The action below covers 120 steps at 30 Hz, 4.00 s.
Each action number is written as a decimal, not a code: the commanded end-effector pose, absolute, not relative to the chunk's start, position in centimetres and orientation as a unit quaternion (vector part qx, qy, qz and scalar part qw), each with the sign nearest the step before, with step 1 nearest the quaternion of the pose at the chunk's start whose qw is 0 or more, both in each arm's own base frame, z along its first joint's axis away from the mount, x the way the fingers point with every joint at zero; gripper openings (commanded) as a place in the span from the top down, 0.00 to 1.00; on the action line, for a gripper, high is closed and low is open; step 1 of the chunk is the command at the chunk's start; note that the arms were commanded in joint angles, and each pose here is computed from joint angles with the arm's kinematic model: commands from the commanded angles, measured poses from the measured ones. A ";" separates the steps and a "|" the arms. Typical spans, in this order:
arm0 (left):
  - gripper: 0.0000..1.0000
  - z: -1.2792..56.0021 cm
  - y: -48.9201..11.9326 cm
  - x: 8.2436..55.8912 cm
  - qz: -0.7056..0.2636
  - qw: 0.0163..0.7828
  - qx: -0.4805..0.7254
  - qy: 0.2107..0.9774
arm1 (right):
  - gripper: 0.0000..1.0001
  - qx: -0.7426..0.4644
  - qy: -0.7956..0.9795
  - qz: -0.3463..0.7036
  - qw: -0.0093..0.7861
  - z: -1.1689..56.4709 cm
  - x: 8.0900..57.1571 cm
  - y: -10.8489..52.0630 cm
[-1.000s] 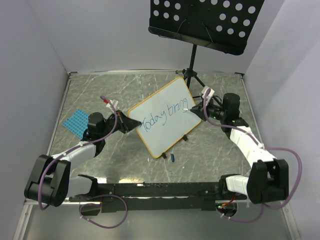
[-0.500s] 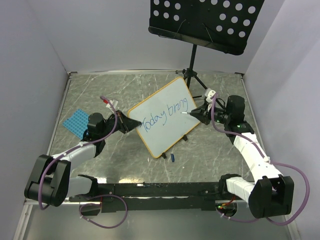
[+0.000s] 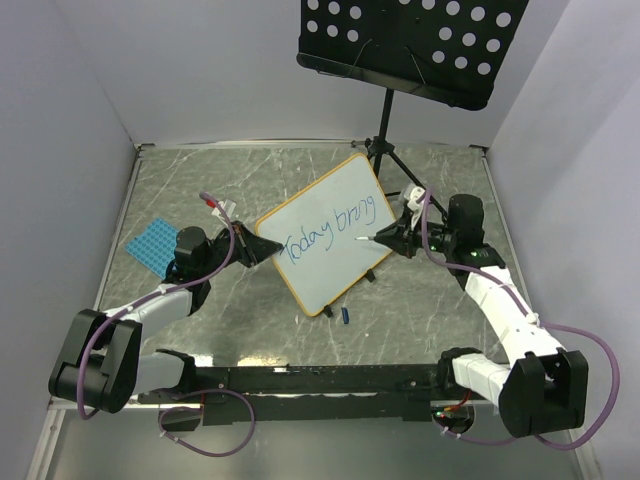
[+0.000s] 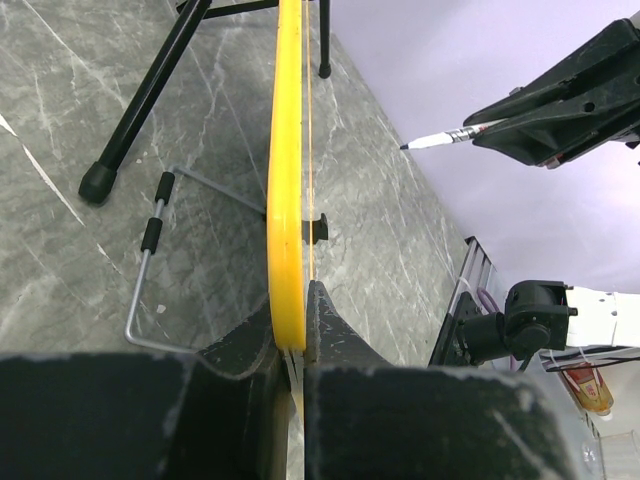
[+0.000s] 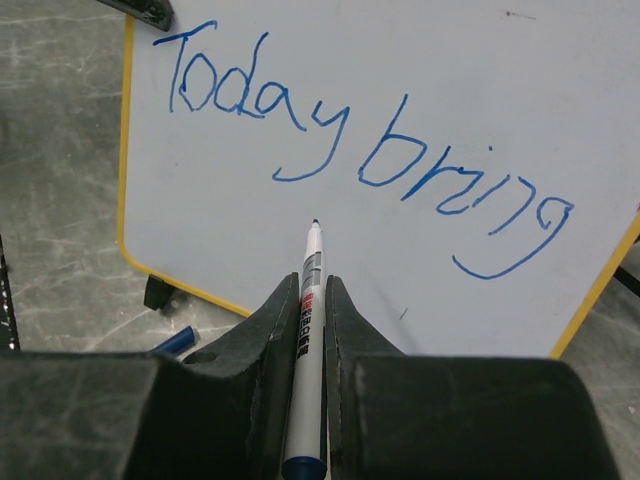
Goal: Write a sentence on the whiteboard
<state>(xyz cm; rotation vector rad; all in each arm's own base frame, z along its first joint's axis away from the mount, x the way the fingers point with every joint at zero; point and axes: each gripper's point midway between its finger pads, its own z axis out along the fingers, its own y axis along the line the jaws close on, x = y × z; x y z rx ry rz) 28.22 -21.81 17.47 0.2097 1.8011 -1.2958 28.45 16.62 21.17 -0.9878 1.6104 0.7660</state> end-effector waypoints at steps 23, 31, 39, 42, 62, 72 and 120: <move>0.99 14.7 -22.5 25.7 -0.525 0.399 0.131 0.740 | 1.00 -0.453 0.641 0.332 0.524 21.6 26.9 19.2; 0.99 14.7 -22.6 25.7 -0.525 0.398 0.132 0.741 | 1.00 -0.415 0.652 0.276 0.571 23.6 30.9 17.2; 0.99 14.7 -22.5 25.7 -0.522 0.399 0.132 0.743 | 1.00 -0.363 0.672 0.240 0.600 24.4 35.8 13.0; 0.99 14.6 -22.5 25.8 -0.520 0.398 0.133 0.744 | 1.00 -0.357 0.673 0.235 0.604 24.2 36.8 12.4; 0.99 14.4 -22.6 25.9 -0.519 0.394 0.135 0.746 | 1.00 -0.315 0.682 0.177 0.636 23.0 41.4 9.9; 0.99 14.3 -22.6 25.9 -0.518 0.394 0.136 0.747 | 1.00 -0.310 0.687 0.190 0.629 22.2 42.6 10.1; 0.99 14.3 -22.5 26.0 -0.517 0.395 0.134 0.747 | 1.00 -0.349 0.698 0.224 0.584 19.9 41.6 12.6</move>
